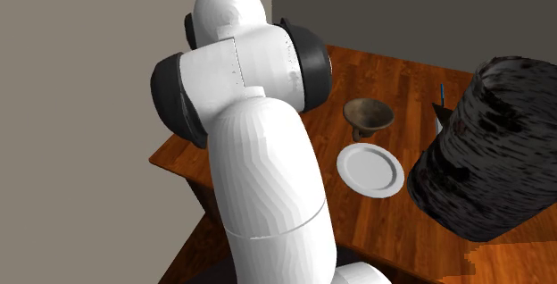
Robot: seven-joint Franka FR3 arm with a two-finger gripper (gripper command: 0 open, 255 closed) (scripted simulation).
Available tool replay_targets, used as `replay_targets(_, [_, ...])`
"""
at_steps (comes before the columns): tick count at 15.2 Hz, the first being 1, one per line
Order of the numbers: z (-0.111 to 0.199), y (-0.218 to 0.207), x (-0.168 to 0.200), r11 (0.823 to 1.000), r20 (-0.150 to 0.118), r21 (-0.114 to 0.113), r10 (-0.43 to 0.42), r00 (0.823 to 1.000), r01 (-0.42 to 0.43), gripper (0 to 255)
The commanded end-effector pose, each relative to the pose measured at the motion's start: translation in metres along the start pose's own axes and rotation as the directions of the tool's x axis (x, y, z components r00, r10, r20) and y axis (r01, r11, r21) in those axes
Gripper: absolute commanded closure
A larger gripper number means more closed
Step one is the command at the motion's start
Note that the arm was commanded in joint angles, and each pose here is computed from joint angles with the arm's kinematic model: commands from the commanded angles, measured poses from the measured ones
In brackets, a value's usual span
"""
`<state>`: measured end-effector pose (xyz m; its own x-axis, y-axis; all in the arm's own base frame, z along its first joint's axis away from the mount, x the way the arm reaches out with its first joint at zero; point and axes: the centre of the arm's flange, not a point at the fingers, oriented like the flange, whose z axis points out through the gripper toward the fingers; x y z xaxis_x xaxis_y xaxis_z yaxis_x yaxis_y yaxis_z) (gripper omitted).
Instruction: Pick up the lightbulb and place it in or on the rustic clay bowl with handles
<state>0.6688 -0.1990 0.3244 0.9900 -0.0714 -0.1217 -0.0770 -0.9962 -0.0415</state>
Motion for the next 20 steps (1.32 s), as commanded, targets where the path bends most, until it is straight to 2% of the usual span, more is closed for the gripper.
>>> replay_targets(1, [0.004, 0.016, 0.006, 0.993, -0.026, 0.000, 0.118, 0.993, -0.118, 0])
replay_targets(2, [0.005, 0.027, 0.010, 0.981, -0.042, 0.002, 0.193, 0.980, -0.193, 0])
replay_targets(4, [0.007, 0.050, 0.014, 0.941, -0.075, 0.009, 0.339, 0.938, -0.339, 0])
replay_targets(5, [0.009, 0.062, 0.015, 0.912, -0.091, 0.014, 0.409, 0.908, -0.409, 0])
replay_targets(7, [0.011, 0.085, 0.014, 0.840, -0.122, 0.028, 0.541, 0.832, -0.542, 0])
replay_targets(8, [0.011, 0.086, 0.014, 0.836, -0.123, 0.029, 0.547, 0.828, -0.548, 0])
replay_targets(15, [0.051, 0.088, 0.019, 0.836, -0.123, 0.029, 0.547, 0.828, -0.548, 0])
replay_targets(20, [0.051, 0.088, 0.019, 0.836, -0.123, 0.029, 0.547, 0.828, -0.548, 0])
